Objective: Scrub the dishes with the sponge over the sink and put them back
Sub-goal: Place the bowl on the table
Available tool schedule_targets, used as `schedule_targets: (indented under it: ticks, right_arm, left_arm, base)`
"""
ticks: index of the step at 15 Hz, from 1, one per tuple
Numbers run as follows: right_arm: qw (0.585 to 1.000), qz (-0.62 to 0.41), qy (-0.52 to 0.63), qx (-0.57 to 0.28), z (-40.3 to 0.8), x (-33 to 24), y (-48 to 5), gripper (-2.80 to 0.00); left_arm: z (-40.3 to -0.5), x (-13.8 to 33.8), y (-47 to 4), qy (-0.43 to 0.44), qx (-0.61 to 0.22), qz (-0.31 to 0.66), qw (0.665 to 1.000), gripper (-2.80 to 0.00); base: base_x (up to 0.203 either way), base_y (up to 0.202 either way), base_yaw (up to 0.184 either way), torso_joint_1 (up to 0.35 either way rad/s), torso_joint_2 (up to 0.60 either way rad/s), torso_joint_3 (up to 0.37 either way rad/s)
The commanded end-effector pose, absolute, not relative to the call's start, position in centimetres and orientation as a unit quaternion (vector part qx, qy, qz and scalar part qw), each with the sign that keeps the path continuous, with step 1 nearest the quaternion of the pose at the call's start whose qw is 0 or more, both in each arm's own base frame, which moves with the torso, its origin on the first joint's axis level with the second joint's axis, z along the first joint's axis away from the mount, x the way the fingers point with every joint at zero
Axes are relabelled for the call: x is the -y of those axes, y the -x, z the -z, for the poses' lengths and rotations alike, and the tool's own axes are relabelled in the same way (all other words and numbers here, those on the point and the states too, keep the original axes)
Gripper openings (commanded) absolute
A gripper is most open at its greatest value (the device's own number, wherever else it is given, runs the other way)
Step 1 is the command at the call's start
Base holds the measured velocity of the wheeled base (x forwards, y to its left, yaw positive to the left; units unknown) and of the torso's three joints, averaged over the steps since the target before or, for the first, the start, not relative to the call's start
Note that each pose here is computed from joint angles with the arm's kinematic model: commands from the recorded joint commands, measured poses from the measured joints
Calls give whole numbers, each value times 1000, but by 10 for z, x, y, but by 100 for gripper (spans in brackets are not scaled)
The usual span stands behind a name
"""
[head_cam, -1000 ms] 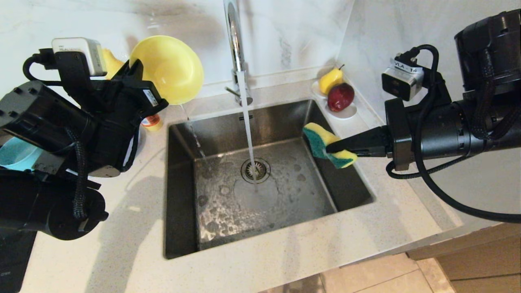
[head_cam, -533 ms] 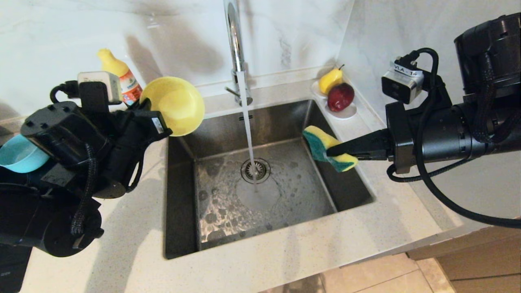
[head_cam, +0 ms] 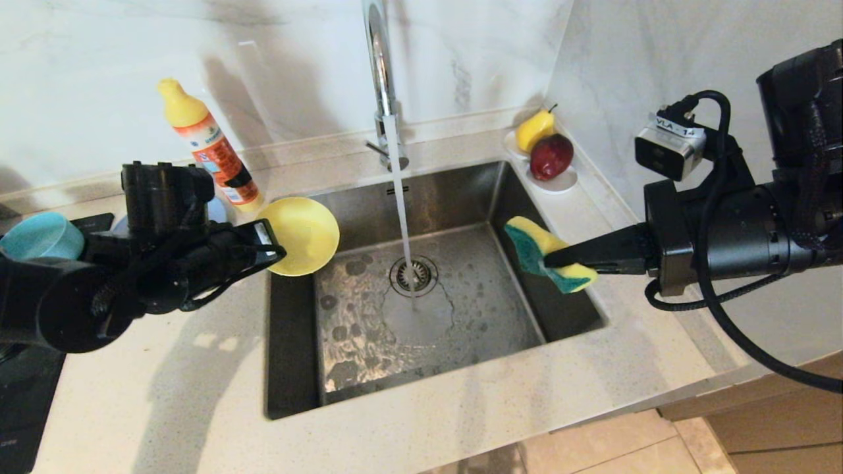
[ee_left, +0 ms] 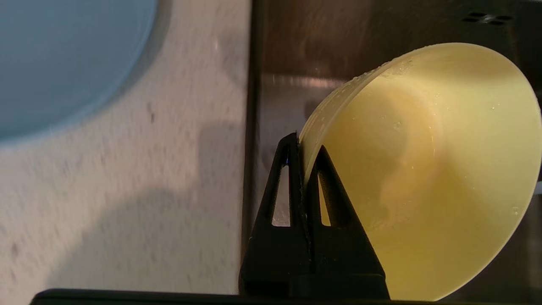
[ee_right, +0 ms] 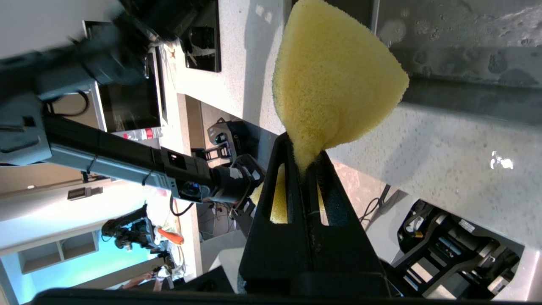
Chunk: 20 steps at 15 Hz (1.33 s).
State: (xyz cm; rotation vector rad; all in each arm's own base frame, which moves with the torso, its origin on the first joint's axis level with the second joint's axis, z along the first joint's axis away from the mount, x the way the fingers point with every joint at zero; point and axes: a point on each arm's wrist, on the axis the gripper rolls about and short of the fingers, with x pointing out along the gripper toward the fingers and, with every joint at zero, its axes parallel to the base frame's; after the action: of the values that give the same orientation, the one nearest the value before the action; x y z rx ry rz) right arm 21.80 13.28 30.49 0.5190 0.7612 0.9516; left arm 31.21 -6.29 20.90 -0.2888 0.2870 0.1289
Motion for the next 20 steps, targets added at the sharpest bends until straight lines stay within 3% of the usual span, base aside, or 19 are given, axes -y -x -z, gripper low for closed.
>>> schedule_targets:
  ticks: [1, 4, 8, 16, 20]
  right_arm:
    - [789, -440, -243, -353, -305, -127, -211, -280]
    - [789, -438, -244, -354, -304, -124, -207, -280]
    - [788, -433, -246, -362, -299, -122, -204, -280]
    - [793, -422, -241, -368, -290, -119, -212, -280]
    - [794, -419, -239, -369, -288, -119, -213, -280]
  left_arm:
    - [-238, 47, -304, 215, -192, -69, 955, -280]
    - [-279, 19, -288, 300, -224, -58, 925, -280]
    - [-307, -24, -251, 333, -213, -118, 911, -280]
    - [-300, -110, -221, 346, -197, -334, 855, -280]
    - [-270, -146, -211, 344, -168, -391, 837, -280]
  base:
    - [0, 0, 0, 0, 0, 0]
    - [0, 0, 0, 0, 0, 0]
    - [0, 0, 0, 0, 0, 0]
    - [0, 0, 0, 0, 0, 0]
    - [0, 0, 0, 0, 0, 0]
